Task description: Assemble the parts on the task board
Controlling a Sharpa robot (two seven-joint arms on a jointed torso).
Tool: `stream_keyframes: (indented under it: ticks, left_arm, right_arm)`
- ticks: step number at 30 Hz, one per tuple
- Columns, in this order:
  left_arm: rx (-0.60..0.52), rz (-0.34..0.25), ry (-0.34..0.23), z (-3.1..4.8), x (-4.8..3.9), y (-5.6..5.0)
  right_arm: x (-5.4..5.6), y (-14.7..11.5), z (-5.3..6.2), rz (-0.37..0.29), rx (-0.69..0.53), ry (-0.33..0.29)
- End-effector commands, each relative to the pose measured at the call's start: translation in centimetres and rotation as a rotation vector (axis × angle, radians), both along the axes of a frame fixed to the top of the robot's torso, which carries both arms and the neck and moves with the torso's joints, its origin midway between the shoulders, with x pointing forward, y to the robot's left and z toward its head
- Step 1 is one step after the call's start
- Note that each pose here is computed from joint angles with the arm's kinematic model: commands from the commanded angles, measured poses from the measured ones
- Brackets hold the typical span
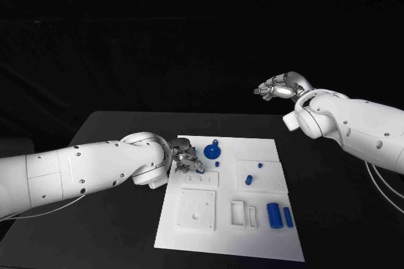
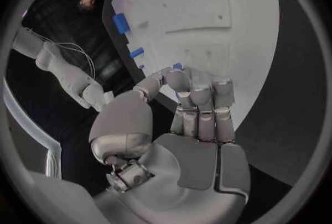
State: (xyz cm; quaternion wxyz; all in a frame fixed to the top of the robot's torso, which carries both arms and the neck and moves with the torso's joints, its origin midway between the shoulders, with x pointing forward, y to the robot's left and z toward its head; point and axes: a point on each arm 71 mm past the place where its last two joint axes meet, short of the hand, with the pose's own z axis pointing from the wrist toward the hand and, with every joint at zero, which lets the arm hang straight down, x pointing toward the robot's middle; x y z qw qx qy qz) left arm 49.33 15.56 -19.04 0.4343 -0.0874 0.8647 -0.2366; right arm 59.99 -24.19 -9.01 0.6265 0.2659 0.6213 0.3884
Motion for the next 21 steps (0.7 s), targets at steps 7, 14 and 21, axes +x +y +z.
stream_keyframes:
  ticks: [7,14,21]
  left_arm:
    - [0.065,-0.061,0.0,-0.5,0.03,-0.47]
    - [0.069,-0.07,0.012,-0.75,-0.08,-0.57]
    - [0.073,-0.072,0.014,-0.78,-0.05,-0.66]
  right_arm:
    - [-0.05,0.67,-0.01,0.04,0.014,0.011]
    - [0.0,0.66,-0.14,0.041,0.012,0.027]
    - [0.01,0.75,-0.14,0.043,0.012,0.028]
